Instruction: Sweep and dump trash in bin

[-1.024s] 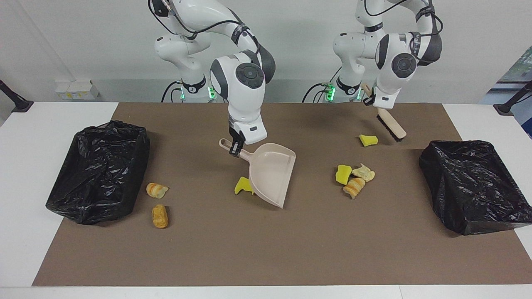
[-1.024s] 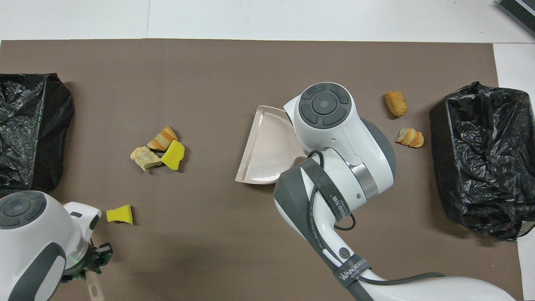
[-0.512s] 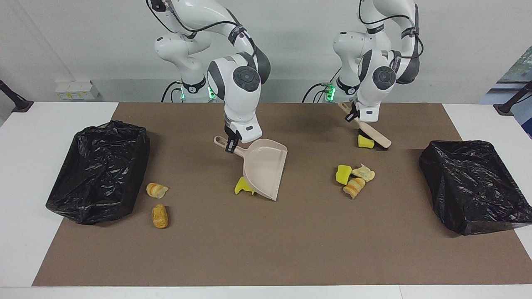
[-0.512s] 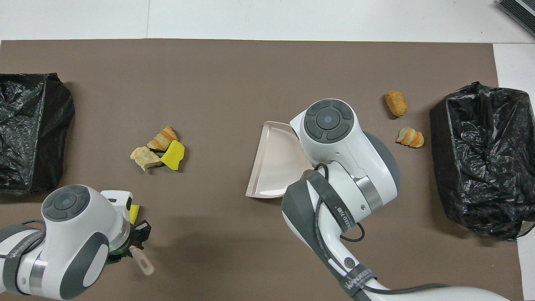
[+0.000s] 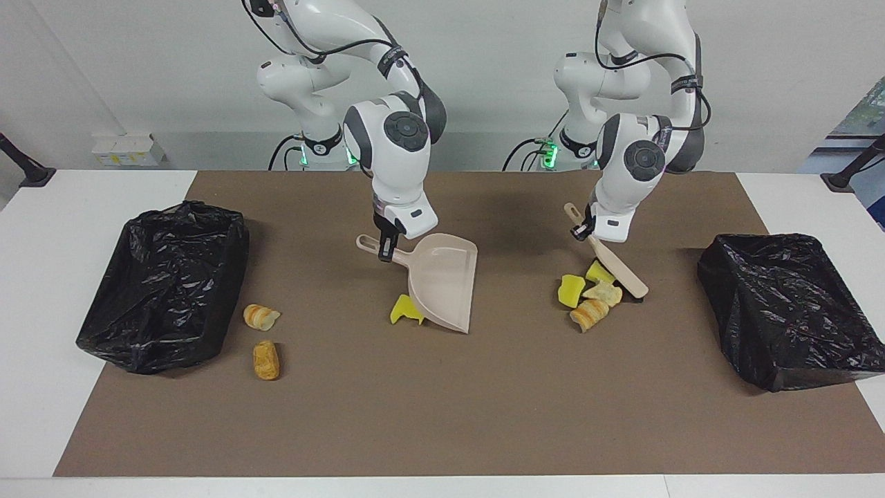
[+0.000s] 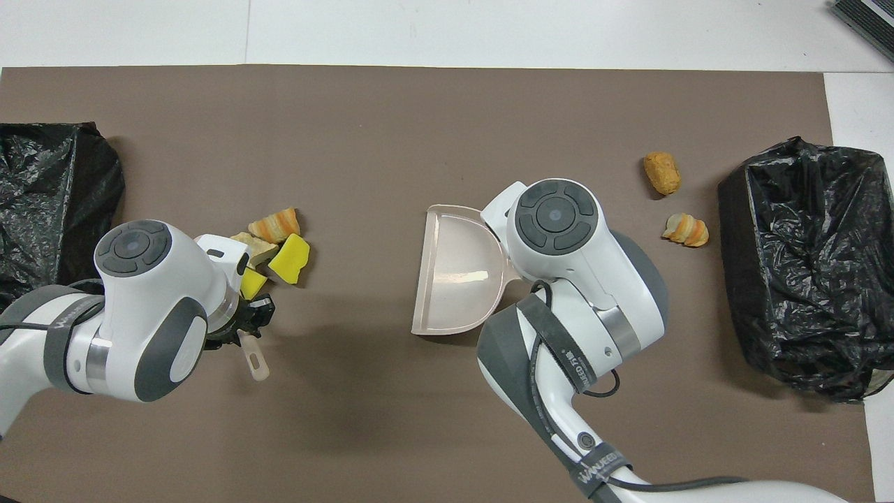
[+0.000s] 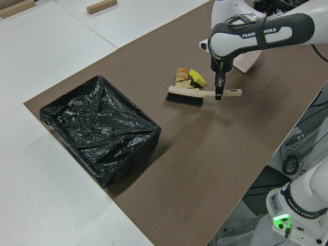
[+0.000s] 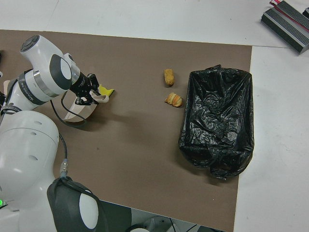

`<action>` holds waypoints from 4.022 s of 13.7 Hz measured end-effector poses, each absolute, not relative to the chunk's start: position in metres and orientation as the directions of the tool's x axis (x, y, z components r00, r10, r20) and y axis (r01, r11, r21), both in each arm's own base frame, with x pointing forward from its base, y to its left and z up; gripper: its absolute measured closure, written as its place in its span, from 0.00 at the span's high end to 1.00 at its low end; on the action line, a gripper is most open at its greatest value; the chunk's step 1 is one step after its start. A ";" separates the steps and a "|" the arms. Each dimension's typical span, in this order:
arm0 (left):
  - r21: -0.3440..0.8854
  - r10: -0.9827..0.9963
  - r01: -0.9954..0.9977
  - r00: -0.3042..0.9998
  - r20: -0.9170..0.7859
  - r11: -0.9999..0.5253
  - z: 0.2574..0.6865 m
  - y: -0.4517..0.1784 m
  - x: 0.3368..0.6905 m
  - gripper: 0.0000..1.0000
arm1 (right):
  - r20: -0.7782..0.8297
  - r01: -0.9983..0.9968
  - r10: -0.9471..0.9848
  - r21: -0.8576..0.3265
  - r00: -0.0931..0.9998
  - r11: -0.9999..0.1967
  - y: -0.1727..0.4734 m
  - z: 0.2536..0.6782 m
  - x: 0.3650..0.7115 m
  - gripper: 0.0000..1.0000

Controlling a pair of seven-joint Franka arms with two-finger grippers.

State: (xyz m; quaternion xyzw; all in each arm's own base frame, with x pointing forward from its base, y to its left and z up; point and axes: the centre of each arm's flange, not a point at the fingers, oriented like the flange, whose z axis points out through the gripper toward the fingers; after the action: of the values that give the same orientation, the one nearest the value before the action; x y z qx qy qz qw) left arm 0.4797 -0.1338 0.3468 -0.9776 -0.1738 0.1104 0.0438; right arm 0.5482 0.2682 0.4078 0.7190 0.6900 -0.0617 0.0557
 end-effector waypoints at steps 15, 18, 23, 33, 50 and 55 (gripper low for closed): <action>0.176 -0.196 -0.164 0.964 -0.178 -0.971 0.358 -0.319 0.410 0.27 | -0.153 0.997 0.985 -0.015 -0.080 0.078 0.248 0.402 0.557 0.33; 0.208 -0.205 -0.173 0.968 -0.143 -0.963 0.380 -0.360 0.399 0.27 | -0.153 0.997 0.985 -0.015 -0.079 0.078 0.248 0.402 0.557 0.33; 0.239 -0.128 -0.098 0.985 -0.112 -0.966 0.435 -0.370 0.420 0.27 | -0.153 0.997 0.985 -0.015 -0.079 0.077 0.248 0.401 0.557 0.33; 0.017 -0.286 -0.285 0.955 -0.077 -0.958 0.392 -0.166 0.557 0.27 | -0.153 0.999 0.987 -0.011 -0.051 0.050 0.252 0.402 0.553 0.33; 0.094 -0.564 -0.557 0.803 -0.192 -0.825 0.344 -0.349 0.436 0.27 | -0.154 0.999 0.987 -0.012 -0.045 0.043 0.252 0.401 0.552 0.33; 0.110 -0.438 -0.425 0.887 -0.149 -0.898 0.383 -0.385 0.424 0.27 | -0.155 0.999 0.987 -0.015 -0.048 0.047 0.250 0.400 0.552 0.33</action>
State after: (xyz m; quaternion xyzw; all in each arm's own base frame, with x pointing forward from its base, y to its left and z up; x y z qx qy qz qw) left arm 0.4240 -0.3853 0.3829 -0.9705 0.2222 0.0853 -0.0373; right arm 0.5524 0.2497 0.3999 0.6879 0.7216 -0.0590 0.0512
